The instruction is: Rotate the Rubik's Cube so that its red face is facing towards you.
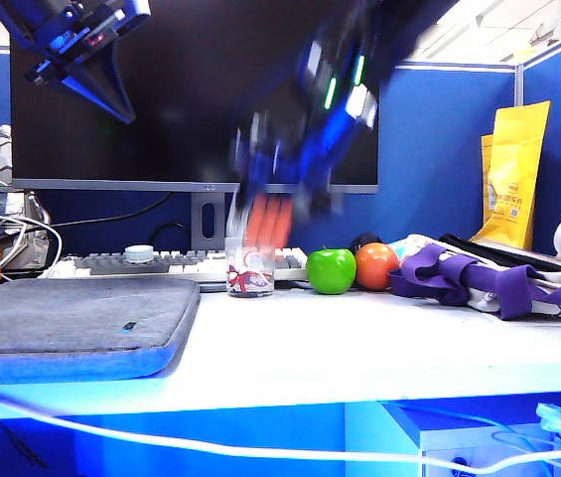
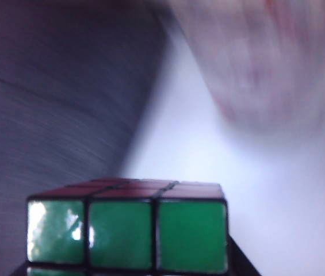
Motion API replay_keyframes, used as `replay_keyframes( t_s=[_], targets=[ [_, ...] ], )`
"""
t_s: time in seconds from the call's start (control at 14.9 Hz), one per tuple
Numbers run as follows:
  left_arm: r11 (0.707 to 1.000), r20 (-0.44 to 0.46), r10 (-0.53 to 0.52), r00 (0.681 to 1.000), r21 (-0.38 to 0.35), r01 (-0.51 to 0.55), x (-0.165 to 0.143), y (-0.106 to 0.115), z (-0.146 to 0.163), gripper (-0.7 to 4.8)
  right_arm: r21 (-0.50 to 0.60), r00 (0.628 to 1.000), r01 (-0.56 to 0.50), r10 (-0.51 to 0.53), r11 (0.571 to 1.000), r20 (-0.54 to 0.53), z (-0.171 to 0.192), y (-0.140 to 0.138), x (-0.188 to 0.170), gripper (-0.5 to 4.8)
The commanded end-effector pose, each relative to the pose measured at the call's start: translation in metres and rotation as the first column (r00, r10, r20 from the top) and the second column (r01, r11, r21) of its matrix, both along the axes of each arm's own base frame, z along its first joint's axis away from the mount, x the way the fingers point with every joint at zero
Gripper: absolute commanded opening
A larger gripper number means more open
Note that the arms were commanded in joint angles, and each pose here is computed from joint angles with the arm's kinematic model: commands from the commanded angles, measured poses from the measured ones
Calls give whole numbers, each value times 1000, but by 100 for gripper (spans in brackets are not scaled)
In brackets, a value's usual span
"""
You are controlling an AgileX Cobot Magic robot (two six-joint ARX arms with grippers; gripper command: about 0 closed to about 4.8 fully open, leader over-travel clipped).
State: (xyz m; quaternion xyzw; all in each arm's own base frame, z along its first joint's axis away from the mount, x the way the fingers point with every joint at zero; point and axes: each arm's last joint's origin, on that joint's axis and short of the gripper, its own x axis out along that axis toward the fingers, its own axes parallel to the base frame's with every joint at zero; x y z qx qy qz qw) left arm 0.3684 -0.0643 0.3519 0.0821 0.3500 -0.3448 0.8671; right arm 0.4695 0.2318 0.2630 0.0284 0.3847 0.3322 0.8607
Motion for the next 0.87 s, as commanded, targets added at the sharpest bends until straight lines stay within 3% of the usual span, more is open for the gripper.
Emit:
replay_keyframes(
  t_s=[0.07, 0.13, 0.27, 0.34, 0.47, 0.54, 0.67, 0.87],
  targets=[
    [998, 77, -17, 997, -60, 22, -2, 15, 14, 25, -114, 992, -116, 122, 987, 46, 80, -33, -30, -1],
    [995, 93, -34, 995, -92, 43, -2, 21, 17, 25, -97, 986, -155, 160, 983, 48, 101, -44, -43, -1],
    [967, 113, -107, 988, -218, 130, -2, 35, 21, 24, 42, 953, -293, 289, 955, 90, 144, -63, -73, -1],
    [910, 146, -213, 966, -329, 250, -5, 42, 24, 24, 116, 912, -405, 393, 907, 116, 167, -76, -96, -1],
    [745, 339, -418, 843, -403, 531, -11, 43, 29, 19, 184, 867, -499, 488, 847, 105, 188, -96, -132, -1],
    [716, 368, -436, 821, -410, 565, -12, 43, 31, 15, 234, 860, -510, 499, 828, 109, 193, -100, -137, -1],
    [614, 424, -483, 766, -460, 641, -14, 42, 34, 12, 293, 832, -552, 539, 781, 129, 198, -99, -142, -1],
    [607, 432, -486, 760, -459, 649, -14, 42, 34, 12, 278, 848, -521, 526, 807, 61, 181, -95, -134, -1]
  ],
)
